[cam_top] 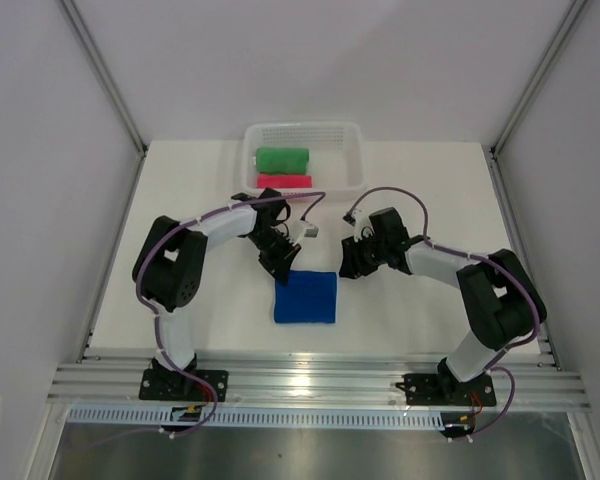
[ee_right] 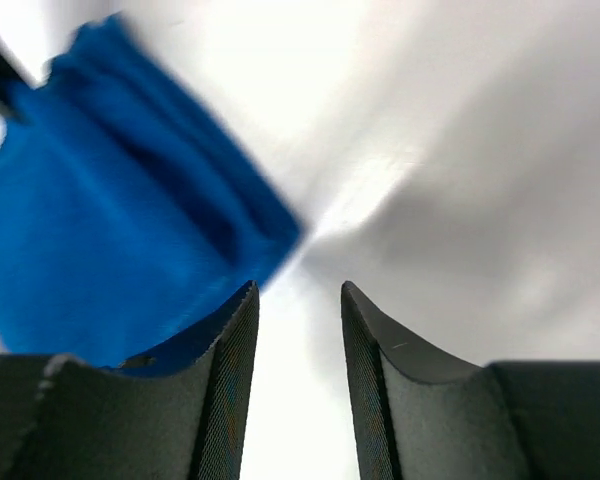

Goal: Roll the towels
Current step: Fold the towel, then roll the towel

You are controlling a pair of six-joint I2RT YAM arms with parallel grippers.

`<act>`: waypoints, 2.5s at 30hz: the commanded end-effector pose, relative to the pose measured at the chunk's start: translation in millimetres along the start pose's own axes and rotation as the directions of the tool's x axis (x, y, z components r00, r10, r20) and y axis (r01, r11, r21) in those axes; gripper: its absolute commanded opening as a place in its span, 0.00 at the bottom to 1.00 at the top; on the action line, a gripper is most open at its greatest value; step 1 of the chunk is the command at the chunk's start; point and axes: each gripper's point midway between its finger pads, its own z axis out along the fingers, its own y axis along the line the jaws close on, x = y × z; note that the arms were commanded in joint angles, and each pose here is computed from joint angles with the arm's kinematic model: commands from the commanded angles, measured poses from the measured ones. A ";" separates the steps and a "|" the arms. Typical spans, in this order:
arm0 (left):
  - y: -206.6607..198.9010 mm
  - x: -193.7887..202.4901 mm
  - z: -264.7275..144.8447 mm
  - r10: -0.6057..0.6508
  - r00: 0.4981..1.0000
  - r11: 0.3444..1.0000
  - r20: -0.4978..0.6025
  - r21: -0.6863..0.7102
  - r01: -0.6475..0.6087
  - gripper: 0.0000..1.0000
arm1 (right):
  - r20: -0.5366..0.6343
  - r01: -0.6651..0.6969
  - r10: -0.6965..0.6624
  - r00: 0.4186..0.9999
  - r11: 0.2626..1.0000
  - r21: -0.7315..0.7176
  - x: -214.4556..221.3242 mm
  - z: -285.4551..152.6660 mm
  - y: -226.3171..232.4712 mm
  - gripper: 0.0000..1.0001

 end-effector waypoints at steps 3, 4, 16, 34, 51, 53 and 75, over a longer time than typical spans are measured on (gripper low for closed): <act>7.0 -15.2 -5.9 -0.008 0.999 1.000 0.045 -0.022 0.009 0.12 | 0.169 -0.005 -0.024 0.985 0.986 0.165 -45.8 -34.1 -13.1 0.42; 6.2 -17.0 -6.4 -0.004 0.999 1.000 0.052 -0.018 0.005 0.13 | 0.164 -0.005 -0.021 0.986 0.988 0.154 -37.8 -34.8 -8.5 0.41; -9.8 -44.7 -22.5 0.060 0.986 0.997 0.155 0.029 -0.065 0.12 | 0.343 0.098 -0.028 0.939 0.977 -0.189 -25.8 -35.2 96.8 0.29; 25.1 -62.3 -41.4 0.064 0.983 0.984 0.172 -0.175 -0.033 0.42 | 0.194 -0.145 0.162 0.968 0.985 -0.097 11.3 17.7 53.5 0.17; -86.3 0.9 -30.4 0.713 0.701 0.687 0.008 -0.206 -0.697 0.54 | 0.180 -0.169 0.186 0.966 0.980 -0.105 5.6 19.2 46.4 0.21; -85.9 0.4 -20.8 0.735 0.678 0.657 -0.009 -0.236 -0.716 0.55 | 0.173 -0.172 0.189 0.967 0.979 -0.107 7.4 20.6 47.1 0.21; -50.8 55.5 49.9 0.727 0.650 0.612 -0.220 -0.221 -0.759 0.71 | 0.202 -0.119 0.140 0.969 0.987 -0.110 -0.9 11.1 51.5 0.25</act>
